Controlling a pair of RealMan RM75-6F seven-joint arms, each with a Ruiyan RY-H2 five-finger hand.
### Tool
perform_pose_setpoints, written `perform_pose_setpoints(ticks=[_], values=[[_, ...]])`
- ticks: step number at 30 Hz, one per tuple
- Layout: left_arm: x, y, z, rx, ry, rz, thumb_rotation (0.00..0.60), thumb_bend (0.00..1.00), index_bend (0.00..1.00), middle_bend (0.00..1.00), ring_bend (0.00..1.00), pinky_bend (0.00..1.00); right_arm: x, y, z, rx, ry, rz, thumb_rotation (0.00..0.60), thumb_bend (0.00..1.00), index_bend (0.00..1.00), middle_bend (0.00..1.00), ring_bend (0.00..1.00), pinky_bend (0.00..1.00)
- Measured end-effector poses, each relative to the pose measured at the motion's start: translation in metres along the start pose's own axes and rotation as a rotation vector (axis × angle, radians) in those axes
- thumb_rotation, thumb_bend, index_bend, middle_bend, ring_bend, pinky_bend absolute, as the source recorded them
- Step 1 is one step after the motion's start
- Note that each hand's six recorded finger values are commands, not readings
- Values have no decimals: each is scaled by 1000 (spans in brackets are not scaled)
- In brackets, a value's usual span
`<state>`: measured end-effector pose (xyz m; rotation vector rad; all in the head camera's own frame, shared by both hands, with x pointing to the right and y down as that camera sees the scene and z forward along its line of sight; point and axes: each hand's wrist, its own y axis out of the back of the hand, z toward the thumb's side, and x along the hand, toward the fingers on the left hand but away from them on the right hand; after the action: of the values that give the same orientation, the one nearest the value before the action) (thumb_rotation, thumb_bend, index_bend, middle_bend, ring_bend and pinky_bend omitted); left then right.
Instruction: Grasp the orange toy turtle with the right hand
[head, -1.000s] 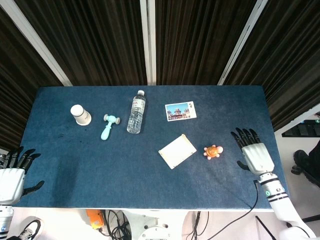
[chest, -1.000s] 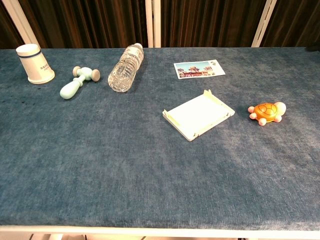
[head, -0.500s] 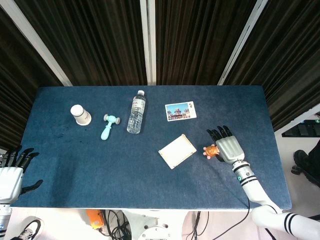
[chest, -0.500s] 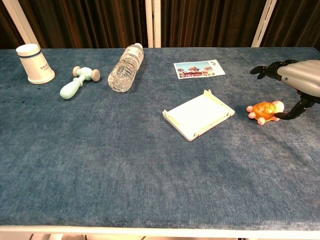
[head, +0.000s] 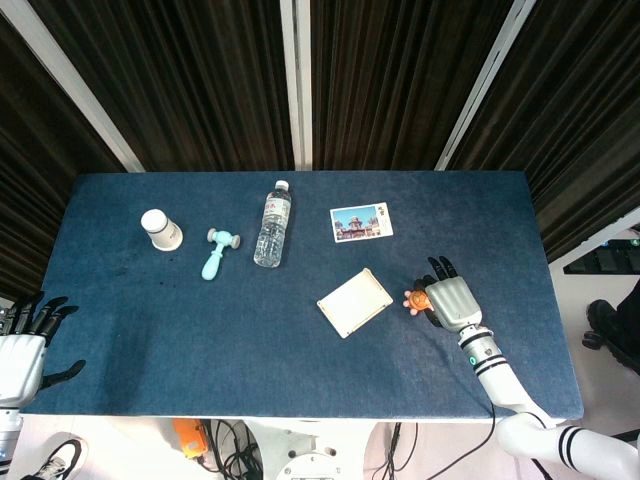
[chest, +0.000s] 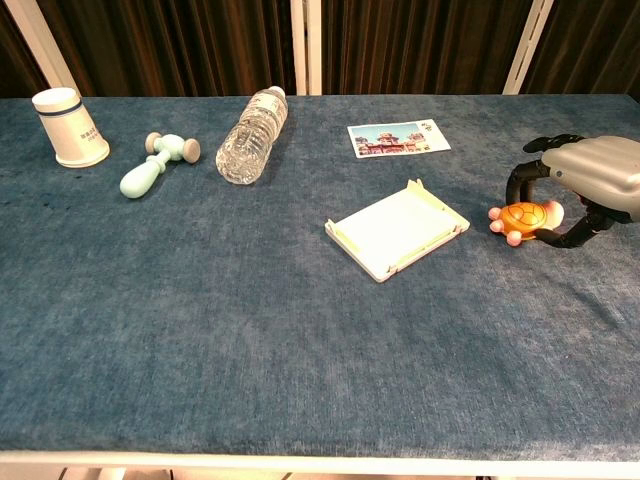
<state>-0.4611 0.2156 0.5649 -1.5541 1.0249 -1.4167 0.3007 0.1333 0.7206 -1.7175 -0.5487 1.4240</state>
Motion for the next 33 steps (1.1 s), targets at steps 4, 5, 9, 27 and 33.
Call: perform_pose_setpoints(ticks=[4,5,9,27,33], values=[[0,0,-1,-17,-5,0,600,112,220,137,0,50,1,-1,2,-6,-3,-11,600,411,876,765,225,0],[0,0,-1,-21,-6,0,600,111,220,137,0,50,1,0,2,-6,-5,-24,600,424,915,795,249,0],[0,-1,-1,-24,-6,-6,600,112,220,138,0,49,2,-1,2,14,-5,-57,600,461,1000,937,387,0],[-1,-2,-1,-20,-4,-8,600,112,220,137,0,50,18,-1,-4,27,11,-23,600,123,224,283,19,0],[-1,-1,-1,-22,-5,-4,600,112,222,137,0,50,21,2,-2,23,27,-36,600,196,356,370,34,0]])
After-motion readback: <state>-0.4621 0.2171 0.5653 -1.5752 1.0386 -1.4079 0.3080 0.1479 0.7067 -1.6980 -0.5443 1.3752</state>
